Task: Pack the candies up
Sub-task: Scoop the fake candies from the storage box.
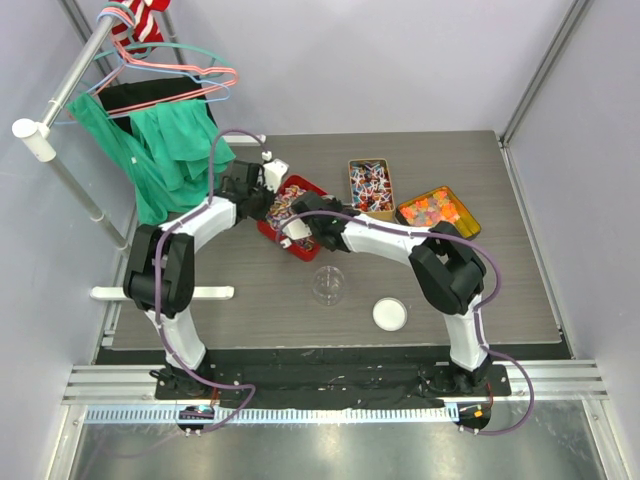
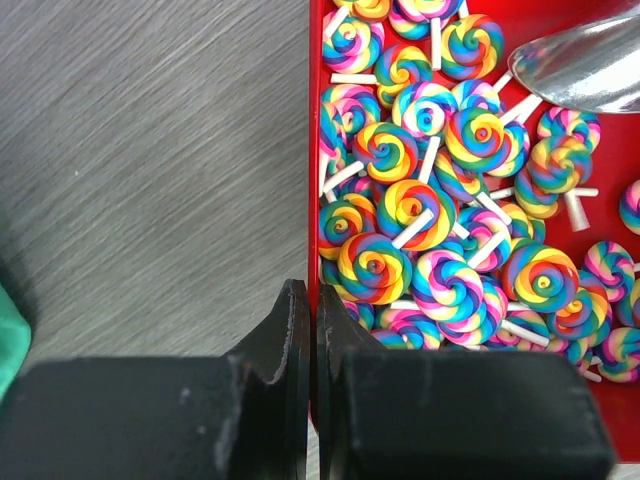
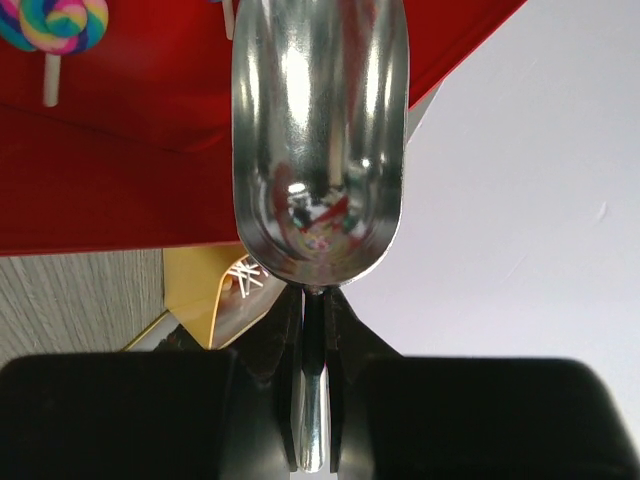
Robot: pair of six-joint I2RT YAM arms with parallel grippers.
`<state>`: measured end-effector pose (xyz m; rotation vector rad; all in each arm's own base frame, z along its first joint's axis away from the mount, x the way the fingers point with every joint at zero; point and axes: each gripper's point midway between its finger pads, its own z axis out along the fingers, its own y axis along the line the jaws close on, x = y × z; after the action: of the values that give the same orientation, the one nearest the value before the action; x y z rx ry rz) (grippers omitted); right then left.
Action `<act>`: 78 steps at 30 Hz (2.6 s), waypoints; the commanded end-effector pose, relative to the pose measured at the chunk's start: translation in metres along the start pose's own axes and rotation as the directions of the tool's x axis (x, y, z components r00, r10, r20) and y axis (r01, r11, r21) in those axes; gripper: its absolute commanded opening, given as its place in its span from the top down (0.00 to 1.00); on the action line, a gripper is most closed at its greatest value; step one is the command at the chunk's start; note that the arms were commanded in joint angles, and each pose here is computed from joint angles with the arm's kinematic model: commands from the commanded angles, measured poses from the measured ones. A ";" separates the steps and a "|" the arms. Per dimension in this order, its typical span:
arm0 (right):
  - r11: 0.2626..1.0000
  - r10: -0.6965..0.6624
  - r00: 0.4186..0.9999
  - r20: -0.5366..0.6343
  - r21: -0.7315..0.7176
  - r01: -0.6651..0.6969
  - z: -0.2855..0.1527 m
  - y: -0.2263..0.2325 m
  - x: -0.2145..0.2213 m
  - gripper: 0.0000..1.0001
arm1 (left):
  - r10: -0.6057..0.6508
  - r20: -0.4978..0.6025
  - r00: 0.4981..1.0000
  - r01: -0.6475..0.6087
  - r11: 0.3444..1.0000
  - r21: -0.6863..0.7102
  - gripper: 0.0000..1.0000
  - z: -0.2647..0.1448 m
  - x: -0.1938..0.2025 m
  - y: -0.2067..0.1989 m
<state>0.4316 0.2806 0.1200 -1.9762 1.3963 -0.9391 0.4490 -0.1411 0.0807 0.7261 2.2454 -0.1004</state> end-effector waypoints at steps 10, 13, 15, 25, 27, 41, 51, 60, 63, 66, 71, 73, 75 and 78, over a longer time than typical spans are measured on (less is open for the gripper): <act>0.969 0.109 0.970 0.218 -0.243 -0.054 -0.024 0.033 -0.047 0.99 | 0.003 0.276 0.961 0.003 1.000 -0.022 1.00 -0.039 -0.077 0.008; 0.962 0.116 0.965 0.237 -0.268 -0.050 -0.026 0.039 -0.053 0.99 | -0.002 0.276 0.961 0.007 1.000 -0.014 1.00 -0.038 -0.077 0.006; 0.957 0.128 0.961 0.247 -0.286 -0.053 -0.028 0.043 -0.056 0.99 | -0.004 0.280 0.960 0.008 1.000 -0.015 1.00 -0.039 -0.077 0.006; 0.916 0.229 0.921 0.314 -0.391 -0.094 -0.047 0.057 -0.071 0.99 | -0.007 0.266 0.964 0.010 1.000 -0.009 1.00 -0.033 -0.071 0.004; 0.912 0.237 0.917 0.322 -0.400 -0.095 -0.049 0.056 -0.074 0.99 | -0.014 0.267 0.964 0.016 1.000 -0.006 1.00 -0.033 -0.071 0.004; 0.842 0.369 0.849 0.378 -0.523 -0.133 -0.061 0.064 -0.108 0.99 | -0.045 0.261 0.964 0.034 0.998 0.046 1.00 -0.035 -0.064 -0.008; 0.788 0.513 0.800 0.309 -0.540 -0.297 -0.043 0.058 -0.126 0.99 | -0.092 0.244 0.966 0.081 0.995 0.055 1.00 -0.033 -0.065 -0.007; 0.750 0.611 0.728 0.310 -0.520 -0.409 -0.038 0.031 -0.143 0.99 | -0.136 0.227 0.964 0.120 0.989 0.083 1.00 -0.041 -0.057 -0.015; 0.746 0.620 0.719 0.314 -0.520 -0.417 -0.035 0.031 -0.150 0.99 | -0.137 0.229 0.964 0.121 0.989 0.081 1.00 -0.043 -0.056 -0.015; 0.737 0.636 0.704 0.317 -0.520 -0.431 -0.035 0.030 -0.159 0.99 | -0.141 0.230 0.963 0.123 0.988 0.091 1.00 -0.044 -0.055 -0.018; 0.710 0.688 0.655 0.314 -0.480 -0.516 -0.033 0.010 -0.163 0.99 | -0.153 0.234 0.960 0.129 0.985 0.112 1.00 -0.046 -0.057 -0.022; 0.692 0.710 0.629 0.317 -0.477 -0.542 -0.034 0.003 -0.164 0.99 | -0.156 0.236 0.959 0.127 0.983 0.132 1.00 -0.047 -0.056 -0.026; 0.679 0.726 0.609 0.319 -0.472 -0.562 -0.034 -0.005 -0.167 0.99 | -0.159 0.247 0.956 0.123 0.980 0.154 1.00 -0.050 -0.059 -0.029; 0.657 0.748 0.581 0.322 -0.483 -0.579 -0.036 -0.009 -0.173 0.99 | -0.161 0.250 0.955 0.119 0.978 0.173 1.00 -0.050 -0.058 -0.033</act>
<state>0.3644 0.3609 0.0736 -1.6403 2.0242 -0.0768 0.4248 -0.1169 0.0807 0.5734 2.3021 -0.1110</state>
